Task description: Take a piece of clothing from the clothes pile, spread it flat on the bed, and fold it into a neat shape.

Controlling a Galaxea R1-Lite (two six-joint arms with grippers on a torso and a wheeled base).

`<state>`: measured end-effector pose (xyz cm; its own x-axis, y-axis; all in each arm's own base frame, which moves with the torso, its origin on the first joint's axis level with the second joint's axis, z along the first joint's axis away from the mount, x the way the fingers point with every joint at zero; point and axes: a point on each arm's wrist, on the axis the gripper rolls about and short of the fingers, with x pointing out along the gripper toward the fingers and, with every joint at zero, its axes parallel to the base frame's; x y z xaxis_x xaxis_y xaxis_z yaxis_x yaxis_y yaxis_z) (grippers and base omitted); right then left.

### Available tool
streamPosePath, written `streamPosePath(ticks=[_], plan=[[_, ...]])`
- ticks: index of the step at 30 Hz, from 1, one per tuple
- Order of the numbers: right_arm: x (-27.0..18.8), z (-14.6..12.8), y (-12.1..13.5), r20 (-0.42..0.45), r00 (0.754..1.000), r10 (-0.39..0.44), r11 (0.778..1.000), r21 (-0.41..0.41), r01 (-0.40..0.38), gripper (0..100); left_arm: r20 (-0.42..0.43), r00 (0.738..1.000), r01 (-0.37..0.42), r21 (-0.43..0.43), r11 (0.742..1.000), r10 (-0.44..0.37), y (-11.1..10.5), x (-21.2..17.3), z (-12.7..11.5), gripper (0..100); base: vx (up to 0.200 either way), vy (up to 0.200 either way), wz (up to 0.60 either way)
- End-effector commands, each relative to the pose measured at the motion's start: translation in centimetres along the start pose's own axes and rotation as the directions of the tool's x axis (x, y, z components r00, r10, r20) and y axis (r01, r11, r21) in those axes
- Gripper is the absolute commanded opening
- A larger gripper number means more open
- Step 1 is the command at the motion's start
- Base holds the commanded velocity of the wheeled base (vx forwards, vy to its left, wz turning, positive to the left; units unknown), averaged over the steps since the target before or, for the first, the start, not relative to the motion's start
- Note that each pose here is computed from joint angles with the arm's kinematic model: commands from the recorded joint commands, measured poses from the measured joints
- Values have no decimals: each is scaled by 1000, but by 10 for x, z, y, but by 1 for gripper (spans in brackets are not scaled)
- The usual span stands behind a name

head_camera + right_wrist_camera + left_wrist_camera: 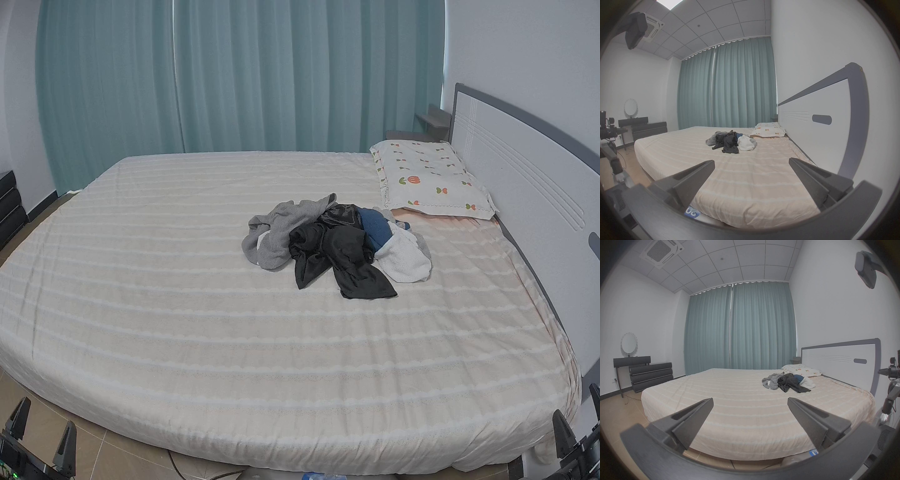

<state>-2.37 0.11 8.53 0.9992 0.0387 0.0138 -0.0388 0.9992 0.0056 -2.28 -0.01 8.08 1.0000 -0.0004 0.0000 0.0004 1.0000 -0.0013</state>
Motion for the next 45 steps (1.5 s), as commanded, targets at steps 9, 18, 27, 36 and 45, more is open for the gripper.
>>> streamPosePath(ticks=[9,18,27,36,45], plan=[[71,94,4,-257,945,203,971,179,-160,100,2,1000,0,0,1000,0,0,0,-5,100,0,0,0],[223,82,29,-509,798,322,944,236,-231,100,2,1000,0,0,1000,0,0,0,-5,100,0,0,0],[368,22,54,-479,868,134,974,225,-27,100,2,1000,0,0,1000,0,0,0,-5,100,0,0,0],[458,-21,75,-464,885,39,957,273,101,100,0,1000,0,0,1000,0,0,0,-5,100,0,0,0],[505,-61,97,-500,866,19,922,344,178,100,2,1000,0,0,1000,0,0,0,-5,100,0,0,0]])
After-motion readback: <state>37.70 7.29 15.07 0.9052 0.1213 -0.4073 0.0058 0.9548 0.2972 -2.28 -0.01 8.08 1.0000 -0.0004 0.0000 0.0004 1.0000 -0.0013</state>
